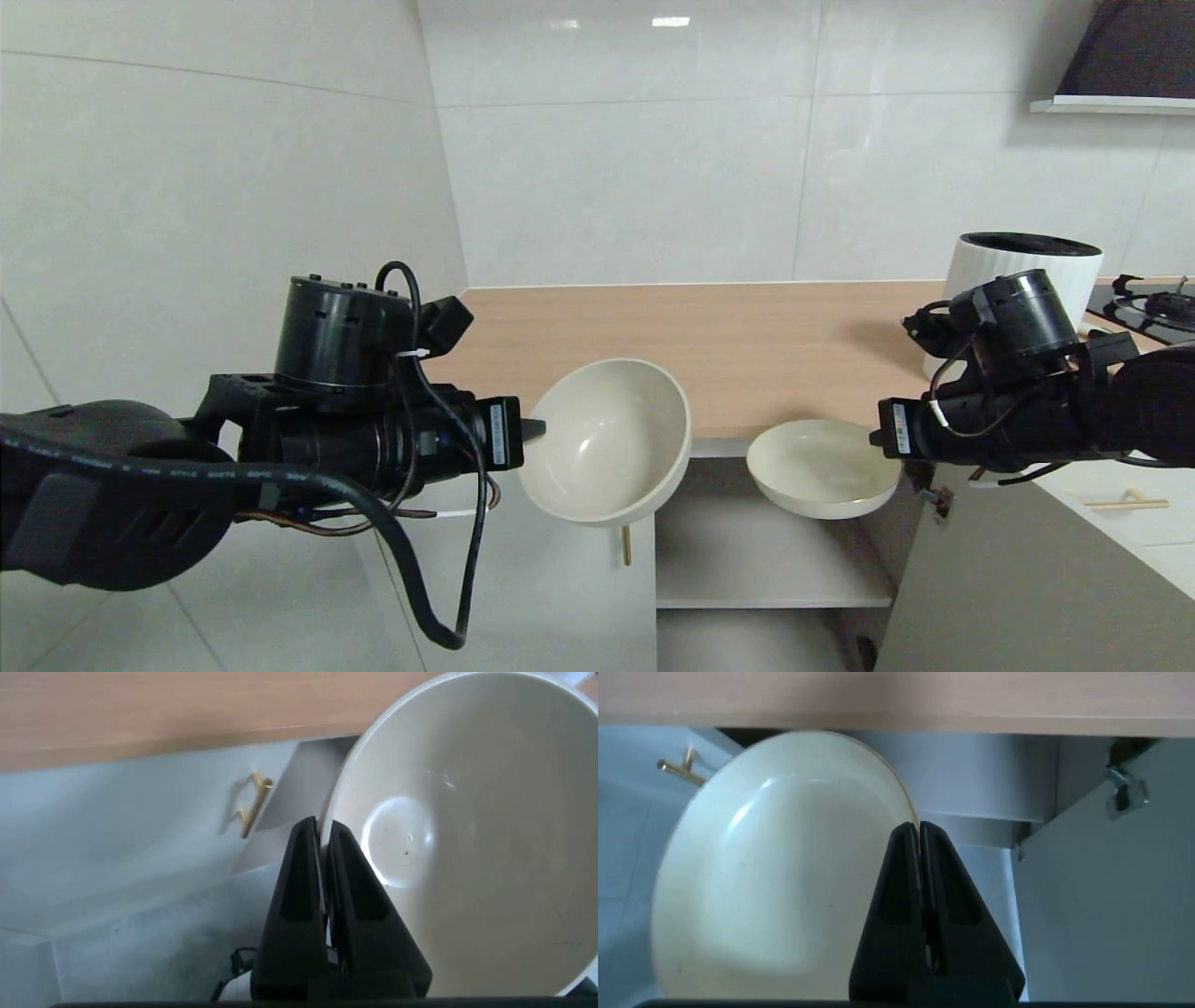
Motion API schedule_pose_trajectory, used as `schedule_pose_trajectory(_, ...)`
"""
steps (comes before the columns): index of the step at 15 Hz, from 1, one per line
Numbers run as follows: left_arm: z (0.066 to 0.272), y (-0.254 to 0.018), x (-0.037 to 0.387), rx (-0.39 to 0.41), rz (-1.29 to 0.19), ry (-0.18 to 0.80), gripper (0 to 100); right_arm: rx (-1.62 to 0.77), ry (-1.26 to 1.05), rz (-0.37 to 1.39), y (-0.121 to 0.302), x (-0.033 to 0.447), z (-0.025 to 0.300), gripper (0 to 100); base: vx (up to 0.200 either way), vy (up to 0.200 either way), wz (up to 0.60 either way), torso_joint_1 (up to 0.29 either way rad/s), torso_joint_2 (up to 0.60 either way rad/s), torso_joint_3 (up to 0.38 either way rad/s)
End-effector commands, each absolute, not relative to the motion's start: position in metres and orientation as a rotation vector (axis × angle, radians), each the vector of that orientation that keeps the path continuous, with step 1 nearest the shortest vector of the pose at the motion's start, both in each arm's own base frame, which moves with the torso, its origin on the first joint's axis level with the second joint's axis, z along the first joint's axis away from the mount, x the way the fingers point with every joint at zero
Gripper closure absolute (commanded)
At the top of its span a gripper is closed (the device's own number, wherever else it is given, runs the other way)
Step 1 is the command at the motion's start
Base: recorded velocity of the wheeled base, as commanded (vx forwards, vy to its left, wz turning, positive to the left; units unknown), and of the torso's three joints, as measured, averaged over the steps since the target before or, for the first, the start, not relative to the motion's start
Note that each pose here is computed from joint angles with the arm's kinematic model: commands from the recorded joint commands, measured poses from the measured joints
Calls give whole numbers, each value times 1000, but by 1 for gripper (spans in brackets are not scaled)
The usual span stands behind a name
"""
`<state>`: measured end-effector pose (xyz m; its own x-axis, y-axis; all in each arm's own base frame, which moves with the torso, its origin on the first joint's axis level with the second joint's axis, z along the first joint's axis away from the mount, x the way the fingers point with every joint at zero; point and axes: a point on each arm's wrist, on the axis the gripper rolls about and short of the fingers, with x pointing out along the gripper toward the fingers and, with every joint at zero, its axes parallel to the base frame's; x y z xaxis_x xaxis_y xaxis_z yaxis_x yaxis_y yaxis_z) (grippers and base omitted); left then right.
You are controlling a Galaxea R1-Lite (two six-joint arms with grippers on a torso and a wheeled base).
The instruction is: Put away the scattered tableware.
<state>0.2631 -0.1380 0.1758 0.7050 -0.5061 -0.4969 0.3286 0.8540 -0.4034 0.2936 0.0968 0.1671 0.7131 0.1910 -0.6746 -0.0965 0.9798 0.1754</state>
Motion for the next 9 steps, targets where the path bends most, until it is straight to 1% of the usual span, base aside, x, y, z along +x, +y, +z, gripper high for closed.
schedule_pose_trajectory(1, 175, -138, 264, -292, -471, 637, 100, 126, 777, 159, 97, 295, 163, 100, 0, 0, 0, 0, 0, 0)
schedule_pose_trajectory(3, 173, -138, 263, -287, -469, 645, 100, 120, 782, 166, 98, 293, 162, 100, 0, 0, 0, 0, 0, 0)
schedule_pose_trajectory(4, 170, -137, 262, -263, -476, 648, 100, 86, 792, 177, 97, 292, 158, 100, 0, 0, 0, 0, 0, 0)
schedule_pose_trajectory(5, 169, -137, 261, -252, -479, 649, 100, 77, 796, 181, 97, 292, 156, 100, 0, 0, 0, -85, 217, 129)
schedule_pose_trajectory(9, 169, -137, 262, -248, -479, 651, 100, 74, 801, 182, 98, 292, 155, 100, 0, 0, 0, -158, 405, 239)
